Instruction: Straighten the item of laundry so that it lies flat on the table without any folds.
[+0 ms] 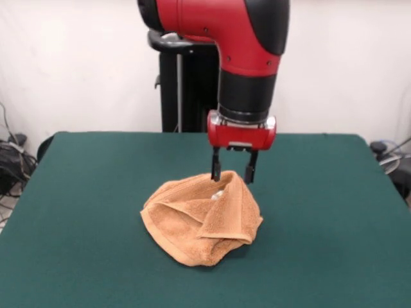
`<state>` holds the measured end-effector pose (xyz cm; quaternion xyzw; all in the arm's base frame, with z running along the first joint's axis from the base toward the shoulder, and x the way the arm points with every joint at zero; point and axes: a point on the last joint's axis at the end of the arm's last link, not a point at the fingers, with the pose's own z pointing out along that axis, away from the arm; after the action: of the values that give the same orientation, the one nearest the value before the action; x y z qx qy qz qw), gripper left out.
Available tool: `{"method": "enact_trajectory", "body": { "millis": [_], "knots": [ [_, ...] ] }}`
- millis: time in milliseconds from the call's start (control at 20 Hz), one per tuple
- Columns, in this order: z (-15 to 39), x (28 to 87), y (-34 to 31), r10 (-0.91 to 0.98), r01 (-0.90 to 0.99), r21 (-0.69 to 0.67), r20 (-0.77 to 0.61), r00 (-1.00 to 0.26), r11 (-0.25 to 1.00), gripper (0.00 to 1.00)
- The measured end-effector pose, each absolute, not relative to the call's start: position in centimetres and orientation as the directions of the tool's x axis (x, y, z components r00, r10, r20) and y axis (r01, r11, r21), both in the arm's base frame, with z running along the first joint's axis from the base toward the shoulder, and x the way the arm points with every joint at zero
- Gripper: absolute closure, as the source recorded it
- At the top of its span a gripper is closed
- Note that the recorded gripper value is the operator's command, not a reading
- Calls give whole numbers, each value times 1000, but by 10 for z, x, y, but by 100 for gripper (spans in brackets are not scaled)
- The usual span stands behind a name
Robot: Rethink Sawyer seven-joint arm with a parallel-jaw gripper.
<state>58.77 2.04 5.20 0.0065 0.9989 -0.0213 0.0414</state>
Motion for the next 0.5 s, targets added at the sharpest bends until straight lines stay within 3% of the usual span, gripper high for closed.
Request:
{"method": "enact_trajectory", "body": {
  "millis": [500],
  "knots": [
    [11,599,18,10,15,-45,-107,-994,999,0]
  ]
}}
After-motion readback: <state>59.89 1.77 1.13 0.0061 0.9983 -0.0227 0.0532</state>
